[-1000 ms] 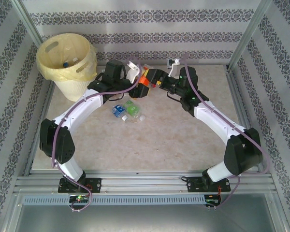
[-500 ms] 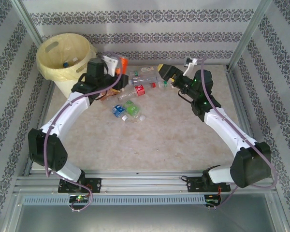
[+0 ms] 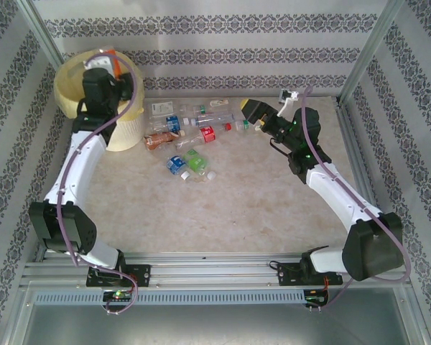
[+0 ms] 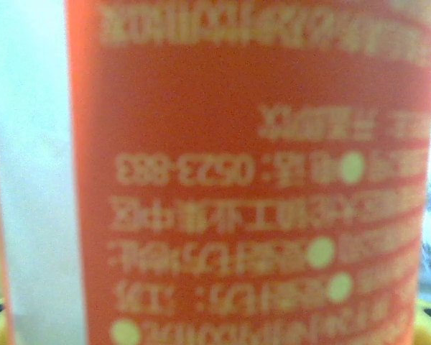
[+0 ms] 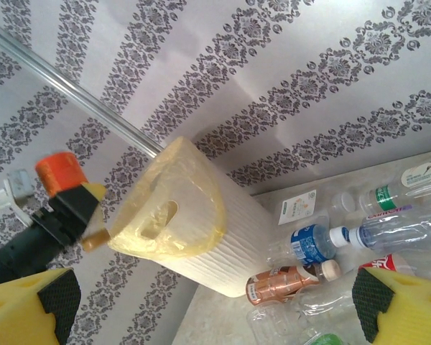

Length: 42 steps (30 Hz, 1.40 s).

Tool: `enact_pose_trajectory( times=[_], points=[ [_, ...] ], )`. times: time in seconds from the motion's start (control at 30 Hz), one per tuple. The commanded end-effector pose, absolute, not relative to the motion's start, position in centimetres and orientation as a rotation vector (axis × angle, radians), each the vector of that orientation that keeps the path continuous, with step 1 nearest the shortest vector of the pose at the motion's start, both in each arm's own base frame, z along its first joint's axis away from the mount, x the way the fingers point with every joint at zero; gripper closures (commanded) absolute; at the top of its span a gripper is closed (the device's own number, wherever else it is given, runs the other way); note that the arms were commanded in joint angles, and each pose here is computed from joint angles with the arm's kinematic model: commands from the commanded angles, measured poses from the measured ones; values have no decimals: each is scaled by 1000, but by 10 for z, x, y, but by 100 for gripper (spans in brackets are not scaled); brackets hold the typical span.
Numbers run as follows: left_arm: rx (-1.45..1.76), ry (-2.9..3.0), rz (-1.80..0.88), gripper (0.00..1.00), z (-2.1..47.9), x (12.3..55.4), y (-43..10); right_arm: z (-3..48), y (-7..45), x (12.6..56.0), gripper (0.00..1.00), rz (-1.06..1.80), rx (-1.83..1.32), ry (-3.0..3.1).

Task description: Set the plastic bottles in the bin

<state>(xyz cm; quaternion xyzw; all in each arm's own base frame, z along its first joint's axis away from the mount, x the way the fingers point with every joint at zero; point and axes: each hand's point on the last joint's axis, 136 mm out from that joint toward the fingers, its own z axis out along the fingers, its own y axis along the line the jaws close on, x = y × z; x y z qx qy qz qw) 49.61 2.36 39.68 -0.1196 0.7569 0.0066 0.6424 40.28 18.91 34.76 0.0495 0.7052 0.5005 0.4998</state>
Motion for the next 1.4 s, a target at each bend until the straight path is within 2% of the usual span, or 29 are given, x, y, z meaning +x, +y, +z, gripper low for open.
enact_pose_trajectory(
  times=[0.0,0.3,0.5,0.83,1.07,1.23,1.37],
  points=[
    [-342,1535,91,58,447,506,50,363,190,390,2,1211,40,1651],
    [-515,1422,253,58,441,529,114,369,188,380,2,1181,1,1649],
    [-599,1538,317,55,407,549,137,368,185,374,2,1163,6,1656],
    [-837,1720,397,53,347,551,168,365,185,373,2,1155,8,1679],
    [-997,1749,478,43,318,538,184,360,185,375,2,1158,16,1693],
    [-1031,1772,481,23,316,537,185,359,185,374,2,1146,15,1708],
    [-1007,1768,429,21,328,540,180,356,183,374,2,1134,24,1717]
  ],
)
